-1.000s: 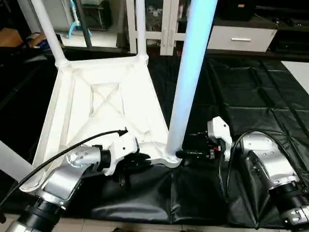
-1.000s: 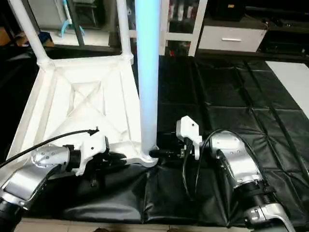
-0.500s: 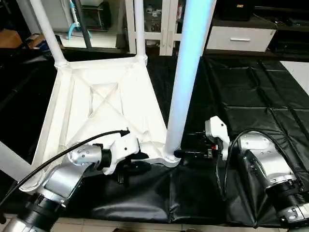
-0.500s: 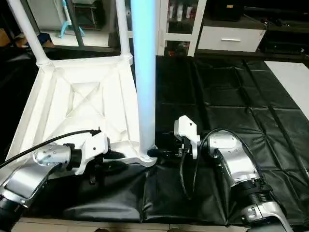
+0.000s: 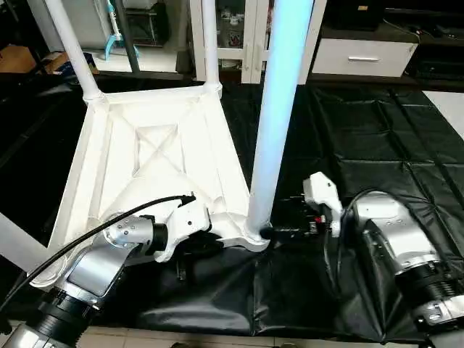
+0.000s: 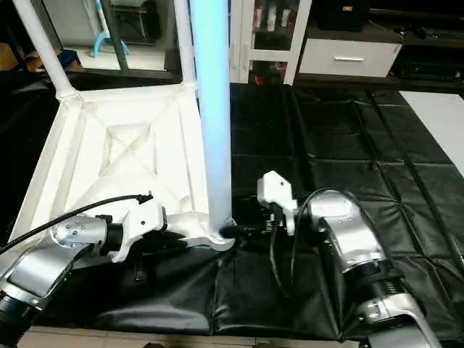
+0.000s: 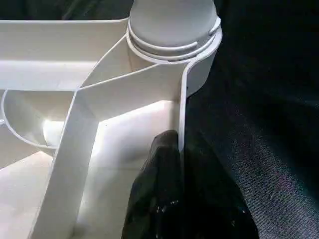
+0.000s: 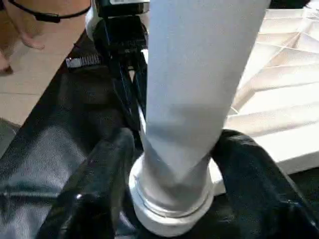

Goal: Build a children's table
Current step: Rotate leg to tighten

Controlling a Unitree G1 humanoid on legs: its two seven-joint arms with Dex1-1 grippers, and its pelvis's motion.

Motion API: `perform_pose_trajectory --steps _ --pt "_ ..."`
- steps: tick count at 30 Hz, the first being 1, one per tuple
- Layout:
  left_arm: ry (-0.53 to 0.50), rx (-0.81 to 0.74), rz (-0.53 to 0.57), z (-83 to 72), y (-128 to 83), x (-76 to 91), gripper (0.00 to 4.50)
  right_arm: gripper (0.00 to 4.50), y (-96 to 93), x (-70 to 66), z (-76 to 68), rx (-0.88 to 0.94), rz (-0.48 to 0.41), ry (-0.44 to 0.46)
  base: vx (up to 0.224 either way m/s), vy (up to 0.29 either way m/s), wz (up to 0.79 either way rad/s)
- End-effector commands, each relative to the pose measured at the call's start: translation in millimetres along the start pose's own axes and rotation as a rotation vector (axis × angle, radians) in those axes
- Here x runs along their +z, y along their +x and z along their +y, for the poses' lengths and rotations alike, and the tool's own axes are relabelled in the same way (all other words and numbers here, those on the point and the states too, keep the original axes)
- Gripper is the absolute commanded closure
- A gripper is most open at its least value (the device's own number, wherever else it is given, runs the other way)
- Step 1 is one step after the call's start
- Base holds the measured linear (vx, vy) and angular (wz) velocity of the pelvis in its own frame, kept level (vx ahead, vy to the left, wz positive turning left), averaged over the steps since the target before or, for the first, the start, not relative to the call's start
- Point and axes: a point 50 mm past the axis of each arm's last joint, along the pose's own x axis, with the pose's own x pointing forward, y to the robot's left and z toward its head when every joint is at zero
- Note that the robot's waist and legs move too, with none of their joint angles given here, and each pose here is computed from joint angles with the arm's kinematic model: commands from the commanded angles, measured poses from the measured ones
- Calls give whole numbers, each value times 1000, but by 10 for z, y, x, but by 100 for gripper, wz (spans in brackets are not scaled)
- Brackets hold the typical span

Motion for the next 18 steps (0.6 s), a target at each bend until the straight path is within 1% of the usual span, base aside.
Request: perform_pose_trajectory --steps 1,2,7,11,13,14,16,18 --pt "-81 -22 102 -102 94 -258 450 141 122 55 31 61 0 -53 0 0 0" --pt "-81 -22 102 -102 94 -258 450 136 122 55 31 61 0 -53 0 0 0" --pt "-76 -18 107 -93 94 -258 450 136 154 62 58 81 -5 -65 0 0 0" --pt "-80 -22 101 -96 97 -250 450 136 204 1 41 73 31 -59 0 0 0" --pt "-81 -23 100 -100 96 -251 450 136 215 -7 29 65 35 -53 0 0 0" --pt "-81 -23 100 -102 95 -251 450 151 219 -10 22 60 36 -48 0 0 0" --pt "-81 -14 100 -97 93 -254 450 151 219 -10 1 53 34 -35 0 0 0" --pt "-82 -12 96 -98 96 -250 450 176 216 -5 -12 53 26 -23 0 0 0"
